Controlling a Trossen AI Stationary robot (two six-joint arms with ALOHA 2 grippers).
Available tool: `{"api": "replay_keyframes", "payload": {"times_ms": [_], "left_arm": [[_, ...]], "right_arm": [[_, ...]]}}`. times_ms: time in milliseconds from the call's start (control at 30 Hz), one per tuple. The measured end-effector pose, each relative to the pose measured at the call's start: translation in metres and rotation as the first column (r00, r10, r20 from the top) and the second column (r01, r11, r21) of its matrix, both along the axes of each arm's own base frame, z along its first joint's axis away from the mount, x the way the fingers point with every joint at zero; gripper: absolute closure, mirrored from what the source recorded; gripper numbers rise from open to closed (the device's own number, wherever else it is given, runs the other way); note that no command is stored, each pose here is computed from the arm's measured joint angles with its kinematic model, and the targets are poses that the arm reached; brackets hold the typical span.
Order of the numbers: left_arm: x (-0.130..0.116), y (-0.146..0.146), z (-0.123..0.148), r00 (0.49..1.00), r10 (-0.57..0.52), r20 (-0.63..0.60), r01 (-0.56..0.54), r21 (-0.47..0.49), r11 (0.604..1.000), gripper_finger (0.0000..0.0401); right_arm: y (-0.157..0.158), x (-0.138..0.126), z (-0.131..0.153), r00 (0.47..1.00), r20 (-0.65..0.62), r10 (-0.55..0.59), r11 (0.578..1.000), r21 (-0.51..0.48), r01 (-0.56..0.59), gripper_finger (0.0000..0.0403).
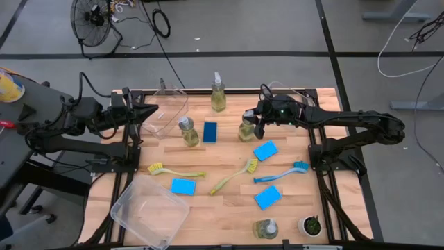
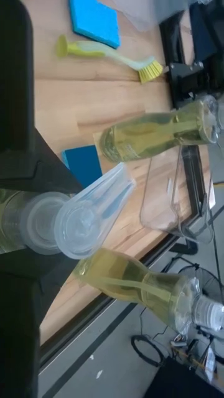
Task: Pick & Place Kitchen Sink Supplies
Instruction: Put the yellow dish soap bottle into the right transparent bin
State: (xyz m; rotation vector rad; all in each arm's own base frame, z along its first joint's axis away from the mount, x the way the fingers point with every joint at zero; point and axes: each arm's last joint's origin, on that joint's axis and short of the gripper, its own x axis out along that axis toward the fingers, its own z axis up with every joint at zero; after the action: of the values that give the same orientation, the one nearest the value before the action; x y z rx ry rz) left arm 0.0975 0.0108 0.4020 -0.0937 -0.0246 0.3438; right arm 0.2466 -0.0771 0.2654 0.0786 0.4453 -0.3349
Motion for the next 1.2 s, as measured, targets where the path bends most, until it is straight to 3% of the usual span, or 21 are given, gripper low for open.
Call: {"api": "replay_keyframes", "payload": {"times_ms": [333, 700, 1200], "left_arm": [[0.0, 0.0, 0.004, 0.999, 0.0, 0.043, 0.0, 0.001, 1.0, 0.0385], [0.0, 0.0, 0.004, 0.999, 0.0, 0.045, 0.0, 0.002, 1.0, 0.0385], [0.0, 0.0, 0.004, 0.999, 0.0, 0.045, 0.0, 0.004, 1.0, 0.0385]], "right_arm": [[-0.001, 0.003, 0.011, 0.998, 0.058, -0.03, 0.999, 0.023, 0.028, 0.0297], [-0.004, 0.006, 0.072, 0.995, 0.097, -0.039, 0.998, -0.041, 0.043, 0.0297], [-0.021, -0.013, 0.15, 0.967, 0.216, -0.138, 0.979, -0.116, 0.166, 0.0297]]}}
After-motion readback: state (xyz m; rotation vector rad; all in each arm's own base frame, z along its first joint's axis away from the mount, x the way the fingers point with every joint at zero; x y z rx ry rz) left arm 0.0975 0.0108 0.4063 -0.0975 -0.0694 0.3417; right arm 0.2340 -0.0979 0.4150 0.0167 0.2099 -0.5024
